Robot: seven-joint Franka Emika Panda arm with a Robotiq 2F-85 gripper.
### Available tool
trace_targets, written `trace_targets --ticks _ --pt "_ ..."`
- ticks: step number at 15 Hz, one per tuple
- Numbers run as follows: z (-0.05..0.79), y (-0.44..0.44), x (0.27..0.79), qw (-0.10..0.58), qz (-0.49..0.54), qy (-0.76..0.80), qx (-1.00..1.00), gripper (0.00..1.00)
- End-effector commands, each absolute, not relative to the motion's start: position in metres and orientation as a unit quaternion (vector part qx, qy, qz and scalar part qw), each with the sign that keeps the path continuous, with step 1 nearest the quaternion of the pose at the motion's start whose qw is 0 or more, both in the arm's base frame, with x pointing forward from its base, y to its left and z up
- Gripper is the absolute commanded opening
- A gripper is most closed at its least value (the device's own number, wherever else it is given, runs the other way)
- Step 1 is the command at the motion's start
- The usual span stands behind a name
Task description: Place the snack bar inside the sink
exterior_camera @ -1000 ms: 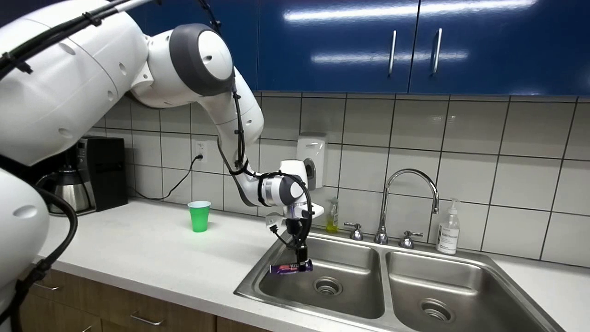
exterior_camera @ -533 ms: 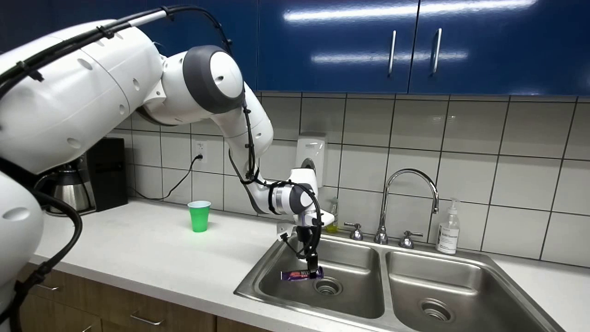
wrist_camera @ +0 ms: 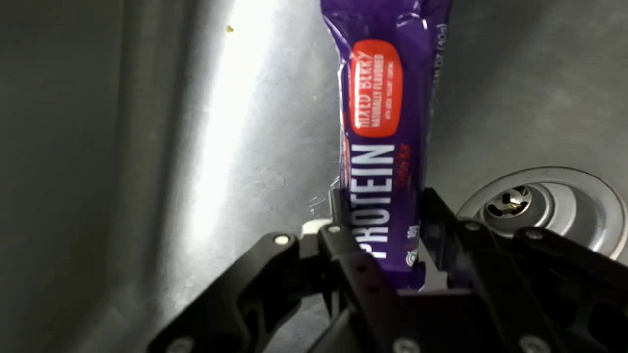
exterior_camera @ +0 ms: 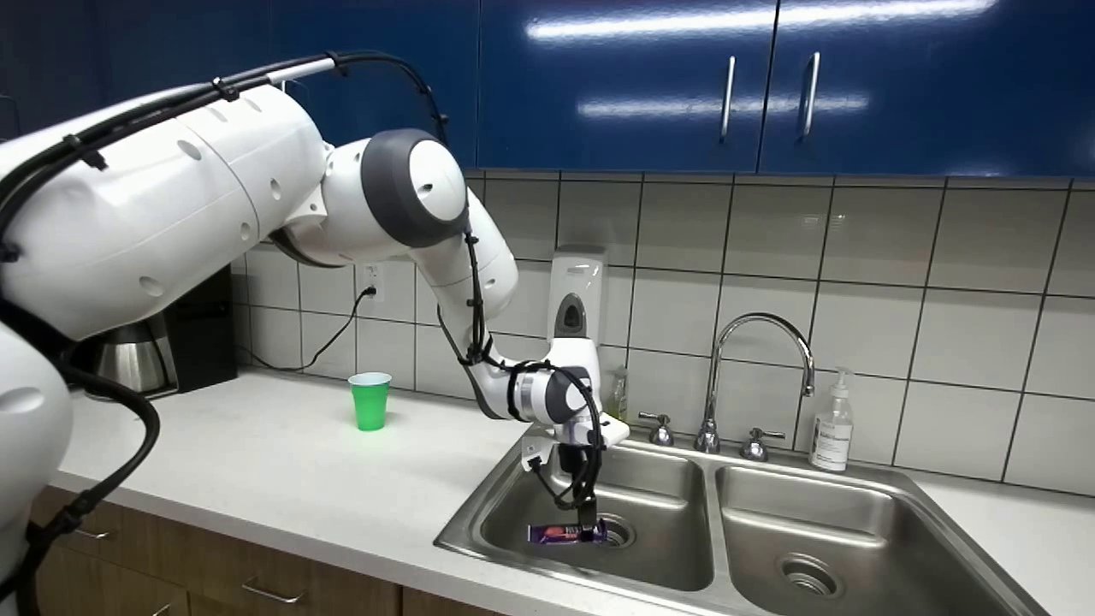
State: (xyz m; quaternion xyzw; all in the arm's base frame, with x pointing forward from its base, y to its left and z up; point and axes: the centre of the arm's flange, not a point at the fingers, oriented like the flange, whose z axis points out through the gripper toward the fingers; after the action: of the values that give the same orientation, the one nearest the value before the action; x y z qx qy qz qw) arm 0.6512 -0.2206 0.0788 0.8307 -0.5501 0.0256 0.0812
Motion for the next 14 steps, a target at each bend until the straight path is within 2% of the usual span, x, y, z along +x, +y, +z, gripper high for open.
trace_targets --ticks 1,14 --pt "0.065 -0.235 0.663 0.072 0.017 -0.558 0.826 0.14" --pt "0.039 -0.246 0.665 0.079 0.011 -0.562 0.824 0.14"
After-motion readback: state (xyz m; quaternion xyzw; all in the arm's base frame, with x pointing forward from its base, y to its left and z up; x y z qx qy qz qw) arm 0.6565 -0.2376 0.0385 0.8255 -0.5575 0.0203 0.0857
